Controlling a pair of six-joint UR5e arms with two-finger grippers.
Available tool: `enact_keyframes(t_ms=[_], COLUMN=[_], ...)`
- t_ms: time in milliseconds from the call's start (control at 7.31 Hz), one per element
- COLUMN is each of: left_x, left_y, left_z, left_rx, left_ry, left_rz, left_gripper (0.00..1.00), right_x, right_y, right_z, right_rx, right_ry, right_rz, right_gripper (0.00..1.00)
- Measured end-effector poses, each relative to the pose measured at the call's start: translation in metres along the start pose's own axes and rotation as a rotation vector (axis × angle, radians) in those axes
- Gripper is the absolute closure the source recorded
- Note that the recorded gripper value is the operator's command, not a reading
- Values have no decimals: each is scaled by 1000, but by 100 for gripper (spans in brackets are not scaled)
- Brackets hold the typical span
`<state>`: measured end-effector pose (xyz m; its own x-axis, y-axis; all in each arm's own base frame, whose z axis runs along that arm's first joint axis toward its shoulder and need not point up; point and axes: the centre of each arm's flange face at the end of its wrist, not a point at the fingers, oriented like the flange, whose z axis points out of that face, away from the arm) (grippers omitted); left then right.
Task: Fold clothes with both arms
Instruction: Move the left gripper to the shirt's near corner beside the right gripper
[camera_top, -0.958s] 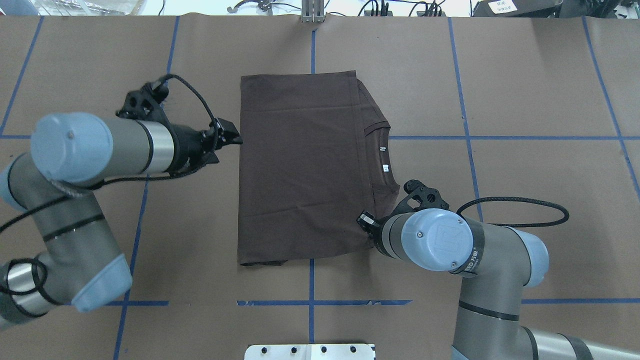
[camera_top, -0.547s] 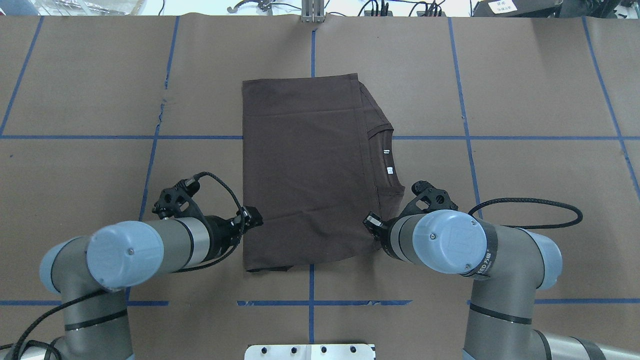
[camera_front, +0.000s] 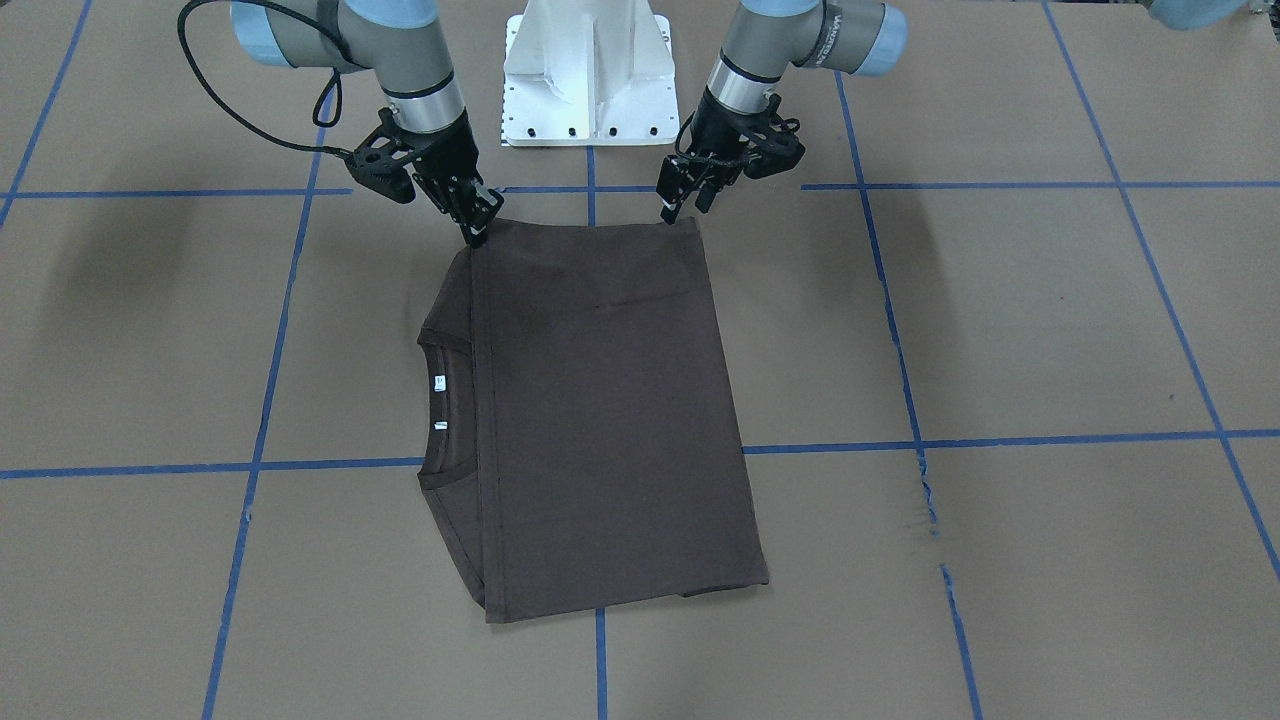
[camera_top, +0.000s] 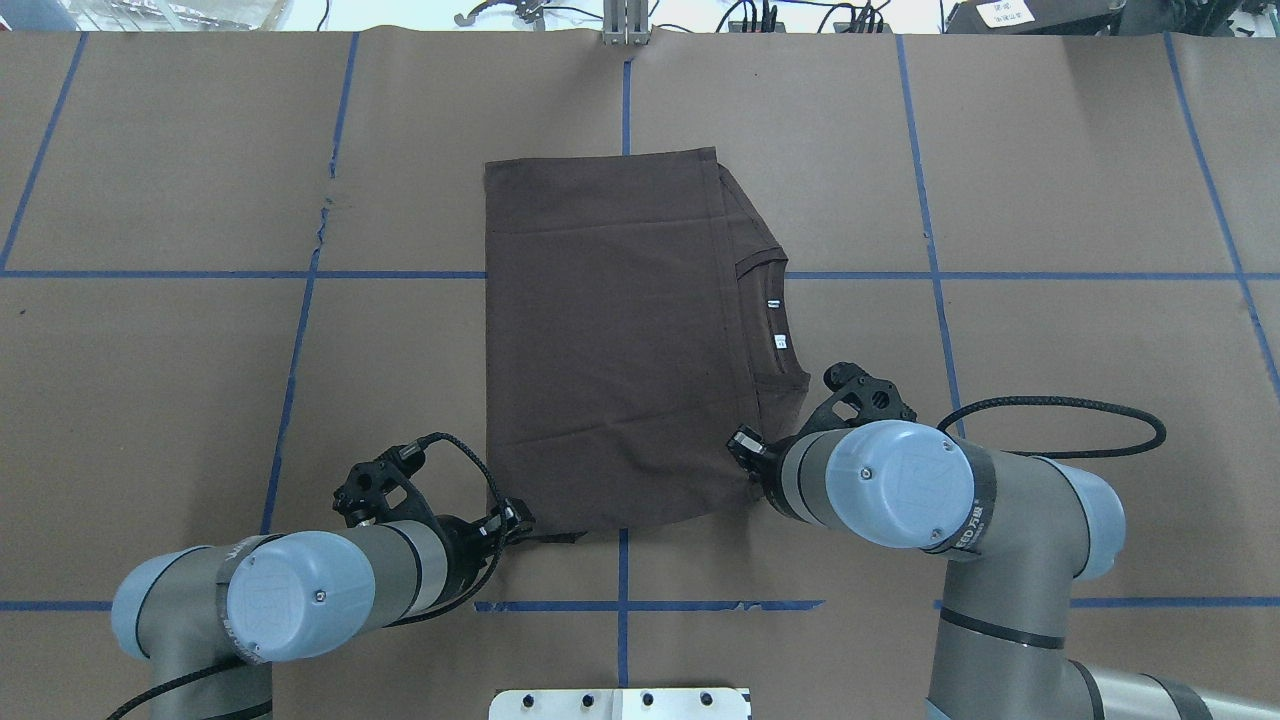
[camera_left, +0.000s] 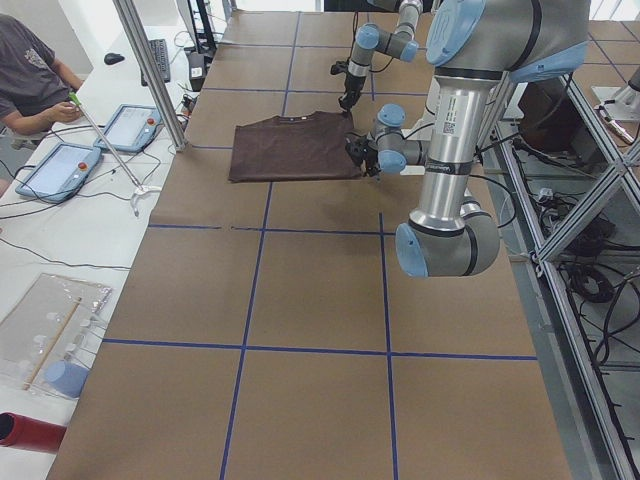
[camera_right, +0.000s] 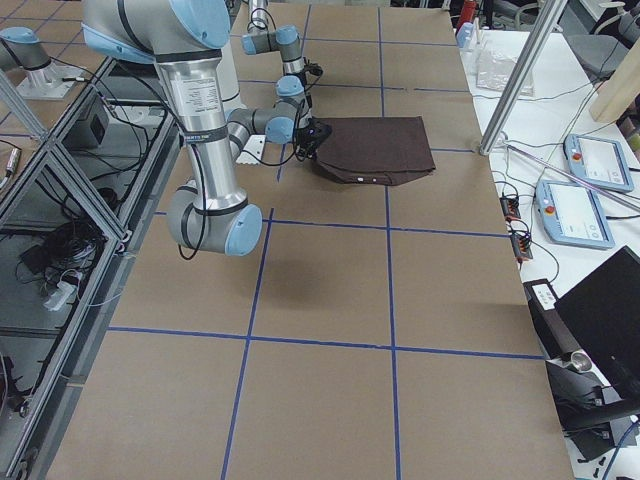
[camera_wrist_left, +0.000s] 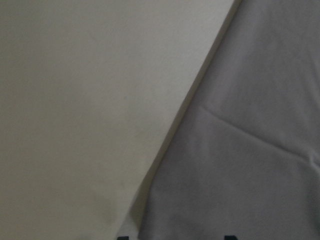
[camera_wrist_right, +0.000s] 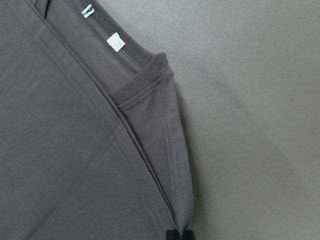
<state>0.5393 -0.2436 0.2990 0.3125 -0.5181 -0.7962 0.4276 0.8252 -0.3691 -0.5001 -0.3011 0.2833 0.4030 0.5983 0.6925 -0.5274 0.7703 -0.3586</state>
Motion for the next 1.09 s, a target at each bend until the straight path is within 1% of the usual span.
enact_keyframes(t_ms=[411, 958, 1095], left_x=[-3, 0, 1], left_y=[2, -4, -5], left_z=[5, 5, 5], left_rx=[2, 12, 14], left_ry=[-12, -8, -7], left_rz=[4, 4, 5], left_gripper=[43, 47, 52], right_x=[0, 3, 3], right_y=[0, -2, -2], right_z=[0, 1, 1], right_rx=[0, 4, 4], right_ry=[0, 4, 4], right_rz=[-1, 0, 0], right_gripper=[100, 100, 100])
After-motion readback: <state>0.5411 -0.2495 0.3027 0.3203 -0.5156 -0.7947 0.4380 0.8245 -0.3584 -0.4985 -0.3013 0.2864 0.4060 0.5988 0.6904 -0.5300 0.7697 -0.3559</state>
